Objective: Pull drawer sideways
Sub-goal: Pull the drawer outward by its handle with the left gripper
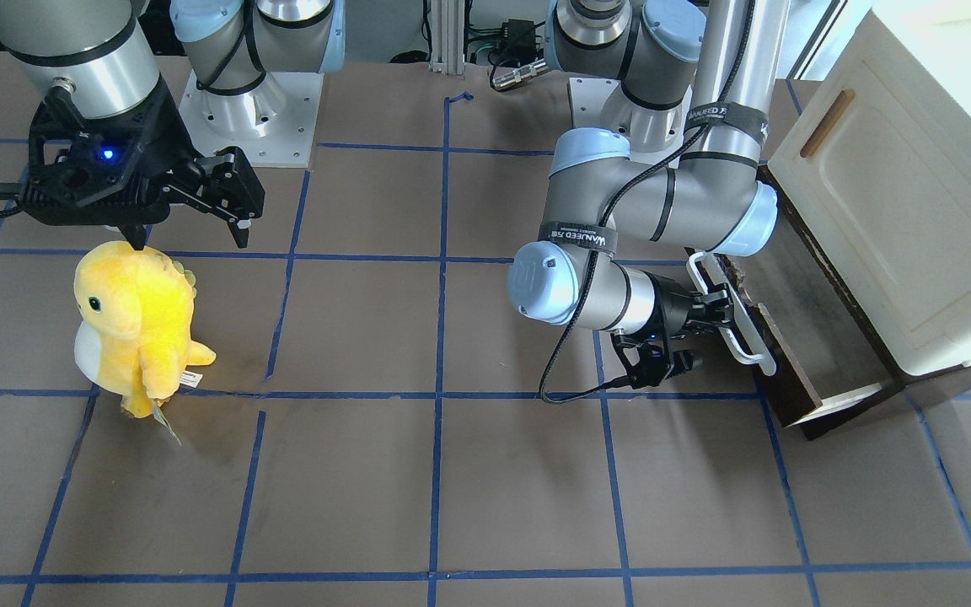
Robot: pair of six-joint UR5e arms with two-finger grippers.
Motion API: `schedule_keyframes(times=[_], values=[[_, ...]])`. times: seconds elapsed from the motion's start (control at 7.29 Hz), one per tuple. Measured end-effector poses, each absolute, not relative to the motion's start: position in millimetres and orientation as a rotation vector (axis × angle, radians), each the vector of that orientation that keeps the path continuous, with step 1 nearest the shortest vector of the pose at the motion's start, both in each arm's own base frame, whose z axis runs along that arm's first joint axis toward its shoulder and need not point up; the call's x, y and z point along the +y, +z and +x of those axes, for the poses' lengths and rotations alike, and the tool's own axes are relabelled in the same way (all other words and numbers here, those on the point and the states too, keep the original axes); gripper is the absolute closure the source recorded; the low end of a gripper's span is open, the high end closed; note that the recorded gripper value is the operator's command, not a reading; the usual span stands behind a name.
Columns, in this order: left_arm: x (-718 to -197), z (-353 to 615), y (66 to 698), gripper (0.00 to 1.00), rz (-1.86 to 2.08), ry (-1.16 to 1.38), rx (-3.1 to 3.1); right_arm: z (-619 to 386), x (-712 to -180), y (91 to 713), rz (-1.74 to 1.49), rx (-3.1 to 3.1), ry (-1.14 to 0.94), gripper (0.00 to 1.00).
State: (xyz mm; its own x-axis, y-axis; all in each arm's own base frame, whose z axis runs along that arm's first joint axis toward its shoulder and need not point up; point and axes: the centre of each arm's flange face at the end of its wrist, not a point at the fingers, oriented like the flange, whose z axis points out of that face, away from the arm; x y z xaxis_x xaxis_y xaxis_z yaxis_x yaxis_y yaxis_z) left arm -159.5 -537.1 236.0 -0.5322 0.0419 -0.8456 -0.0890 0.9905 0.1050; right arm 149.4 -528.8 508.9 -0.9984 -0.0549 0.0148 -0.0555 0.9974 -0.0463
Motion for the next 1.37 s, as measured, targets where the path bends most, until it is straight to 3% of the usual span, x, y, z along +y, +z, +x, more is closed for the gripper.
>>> schedule_keyframes(times=[0.96, 1.1, 1.24, 1.37], values=[[-540.0, -168.8, 241.7, 0.78, -0.040, 0.150, 2.154, 149.4, -528.8, 508.9, 0.086, -3.126, 0.073, 0.00], [-540.7, -169.6, 242.6, 0.72, -0.041, 0.148, 2.156, 149.4, -528.8, 508.9, 0.086, -3.126, 0.073, 0.00], [-540.4, -171.3, 242.6, 0.23, -0.038, 0.146, 2.156, 149.4, -528.8, 508.9, 0.087, -3.126, 0.073, 0.00], [-539.4, -173.7, 242.4, 0.00, -0.031, 0.143, 2.153, 149.4, -528.8, 508.9, 0.086, -3.126, 0.073, 0.00]])
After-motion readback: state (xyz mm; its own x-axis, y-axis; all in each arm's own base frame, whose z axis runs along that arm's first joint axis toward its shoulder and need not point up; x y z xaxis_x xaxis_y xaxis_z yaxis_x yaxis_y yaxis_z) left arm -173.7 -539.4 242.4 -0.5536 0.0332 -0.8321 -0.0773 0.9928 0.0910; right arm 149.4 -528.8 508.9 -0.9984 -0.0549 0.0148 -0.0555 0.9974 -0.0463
